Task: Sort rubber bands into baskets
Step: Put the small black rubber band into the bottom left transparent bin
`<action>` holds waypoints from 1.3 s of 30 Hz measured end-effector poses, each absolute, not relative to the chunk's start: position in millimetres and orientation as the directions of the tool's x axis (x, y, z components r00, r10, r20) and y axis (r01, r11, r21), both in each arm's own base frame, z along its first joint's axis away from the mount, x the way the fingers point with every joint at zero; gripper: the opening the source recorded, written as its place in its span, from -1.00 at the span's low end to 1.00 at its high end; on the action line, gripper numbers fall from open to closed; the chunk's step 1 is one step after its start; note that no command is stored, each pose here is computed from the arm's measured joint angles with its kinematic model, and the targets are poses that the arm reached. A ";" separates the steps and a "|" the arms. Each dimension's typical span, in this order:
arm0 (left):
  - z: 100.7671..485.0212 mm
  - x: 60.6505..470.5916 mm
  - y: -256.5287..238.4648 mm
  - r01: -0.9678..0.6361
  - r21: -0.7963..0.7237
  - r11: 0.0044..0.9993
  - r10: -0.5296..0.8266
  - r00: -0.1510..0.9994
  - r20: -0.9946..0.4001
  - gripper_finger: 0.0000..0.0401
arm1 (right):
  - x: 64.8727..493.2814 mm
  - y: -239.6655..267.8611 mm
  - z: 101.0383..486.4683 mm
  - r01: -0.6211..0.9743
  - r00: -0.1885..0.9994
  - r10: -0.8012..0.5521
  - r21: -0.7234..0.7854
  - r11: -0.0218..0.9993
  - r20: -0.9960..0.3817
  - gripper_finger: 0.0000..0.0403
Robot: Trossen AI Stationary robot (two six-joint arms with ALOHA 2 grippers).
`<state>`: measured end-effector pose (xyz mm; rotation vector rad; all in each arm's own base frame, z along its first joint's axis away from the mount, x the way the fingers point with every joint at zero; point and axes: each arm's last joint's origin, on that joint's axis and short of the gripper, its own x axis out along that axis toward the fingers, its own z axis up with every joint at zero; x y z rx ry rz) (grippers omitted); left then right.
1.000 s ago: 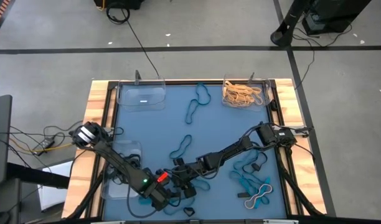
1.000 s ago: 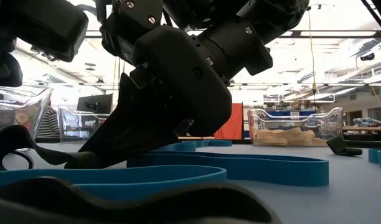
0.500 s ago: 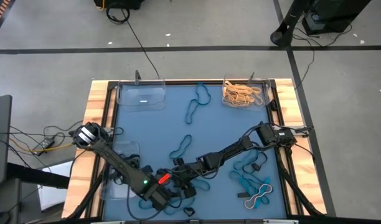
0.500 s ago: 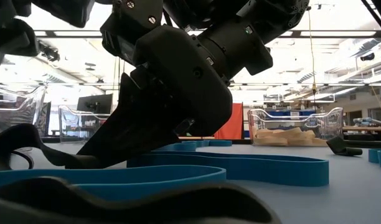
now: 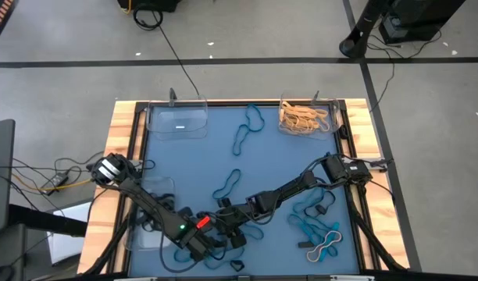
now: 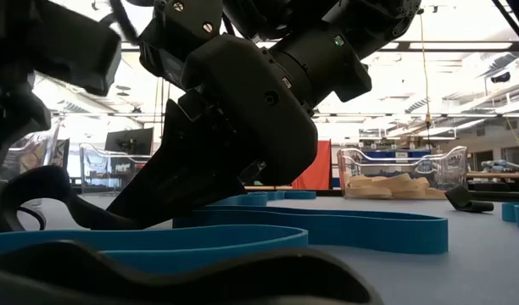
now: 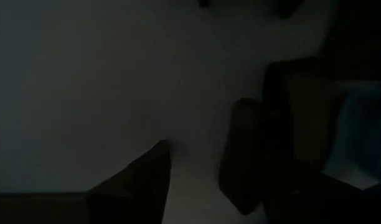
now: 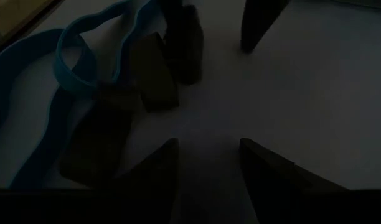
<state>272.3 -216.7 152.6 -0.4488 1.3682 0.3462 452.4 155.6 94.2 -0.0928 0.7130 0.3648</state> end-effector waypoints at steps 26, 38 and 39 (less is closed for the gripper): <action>254.7 273.4 -193.6 -0.402 0.302 0.864 0.318 -0.028 -0.948 -0.99 | 451.4 154.9 94.1 -0.348 0.689 0.282 0.036 0.937 -0.667 -0.15; 295.4 205.2 -164.4 -0.544 0.206 0.813 0.267 0.034 -0.963 -1.00 | 450.3 154.6 93.0 -0.348 0.679 0.278 0.036 0.937 -0.680 -0.14; 295.9 196.4 -161.5 -0.564 0.198 0.802 0.265 0.038 -0.964 -1.00 | 450.3 154.6 93.0 -0.348 0.679 0.279 0.036 0.937 -0.680 -0.14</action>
